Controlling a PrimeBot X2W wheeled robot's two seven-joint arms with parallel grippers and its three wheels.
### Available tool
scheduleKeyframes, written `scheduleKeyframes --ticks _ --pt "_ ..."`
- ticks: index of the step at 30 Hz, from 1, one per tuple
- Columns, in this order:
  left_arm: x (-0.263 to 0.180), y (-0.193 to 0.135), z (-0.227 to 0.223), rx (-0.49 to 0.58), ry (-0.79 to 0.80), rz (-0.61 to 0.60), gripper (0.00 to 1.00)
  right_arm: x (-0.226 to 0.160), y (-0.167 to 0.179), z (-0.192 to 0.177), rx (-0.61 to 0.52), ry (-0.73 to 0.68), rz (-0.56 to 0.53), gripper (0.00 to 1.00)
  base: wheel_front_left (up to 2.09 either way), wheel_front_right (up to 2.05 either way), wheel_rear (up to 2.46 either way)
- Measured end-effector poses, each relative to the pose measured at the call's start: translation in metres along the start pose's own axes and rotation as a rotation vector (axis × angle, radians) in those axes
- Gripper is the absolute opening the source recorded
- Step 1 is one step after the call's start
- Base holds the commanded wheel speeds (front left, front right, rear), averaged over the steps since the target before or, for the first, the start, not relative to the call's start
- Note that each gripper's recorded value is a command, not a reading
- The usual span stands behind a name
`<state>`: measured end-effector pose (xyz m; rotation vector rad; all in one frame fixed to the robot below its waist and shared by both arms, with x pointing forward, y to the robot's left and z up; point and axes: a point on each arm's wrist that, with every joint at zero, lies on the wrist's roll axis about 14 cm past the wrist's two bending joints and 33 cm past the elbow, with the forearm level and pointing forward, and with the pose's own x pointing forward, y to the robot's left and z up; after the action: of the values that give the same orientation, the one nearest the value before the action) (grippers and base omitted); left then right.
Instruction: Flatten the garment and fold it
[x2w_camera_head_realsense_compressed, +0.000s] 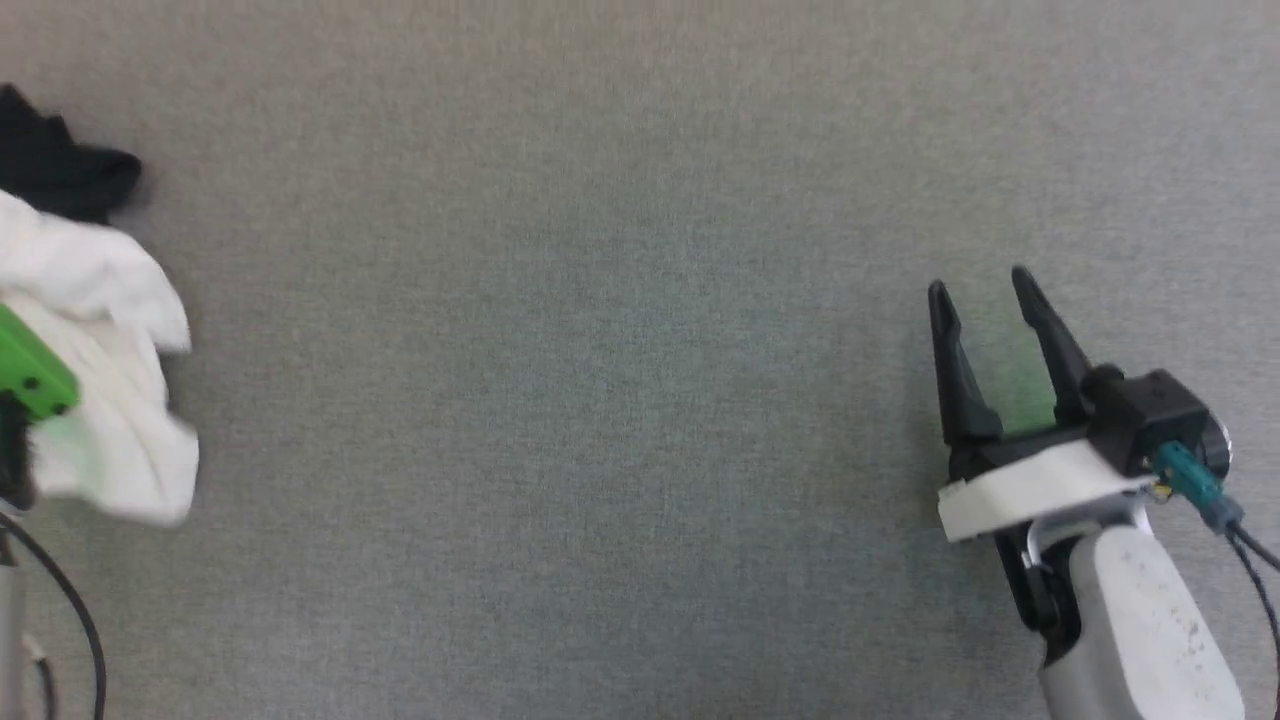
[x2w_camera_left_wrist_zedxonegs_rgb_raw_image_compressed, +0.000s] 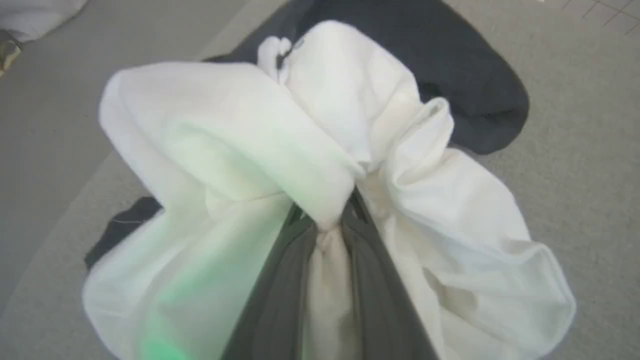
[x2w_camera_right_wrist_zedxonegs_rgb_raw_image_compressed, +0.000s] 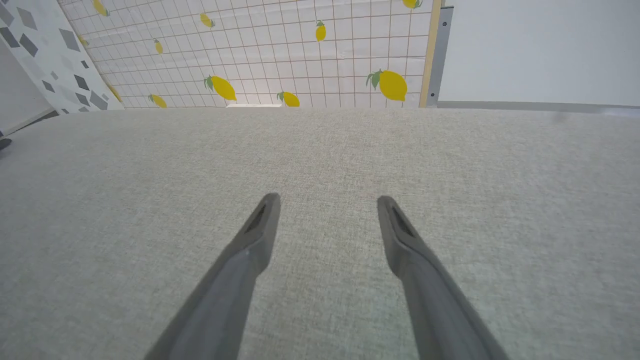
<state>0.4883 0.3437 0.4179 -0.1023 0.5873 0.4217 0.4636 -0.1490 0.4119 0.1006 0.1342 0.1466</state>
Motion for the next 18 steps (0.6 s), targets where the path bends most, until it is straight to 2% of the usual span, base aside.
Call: scheduleKeyframes --ticks 4,10,14,18 --pt "-0.025 -0.001 0.089 0.099 -0.405 -0.029 0.0 -0.019 -0.003 0.008 0.017 -0.006 -0.021 1.0 0.0 0.0 0.0" --pt "-0.115 -0.03 0.198 0.171 -0.887 -0.147 0.0 -0.047 0.0 0.039 0.015 -0.082 -0.03 1.0 0.0 0.0 0.0" --pt "-0.178 -0.063 0.237 0.167 -1.078 -0.262 0.0 -0.064 -0.001 0.061 0.009 -0.141 -0.038 1.0 0.0 0.0 0.0" --pt "-0.246 -0.126 0.251 0.125 -1.209 -0.463 0.0 -0.079 -0.003 0.082 0.001 -0.198 -0.05 1.0 0.0 0.0 0.0"
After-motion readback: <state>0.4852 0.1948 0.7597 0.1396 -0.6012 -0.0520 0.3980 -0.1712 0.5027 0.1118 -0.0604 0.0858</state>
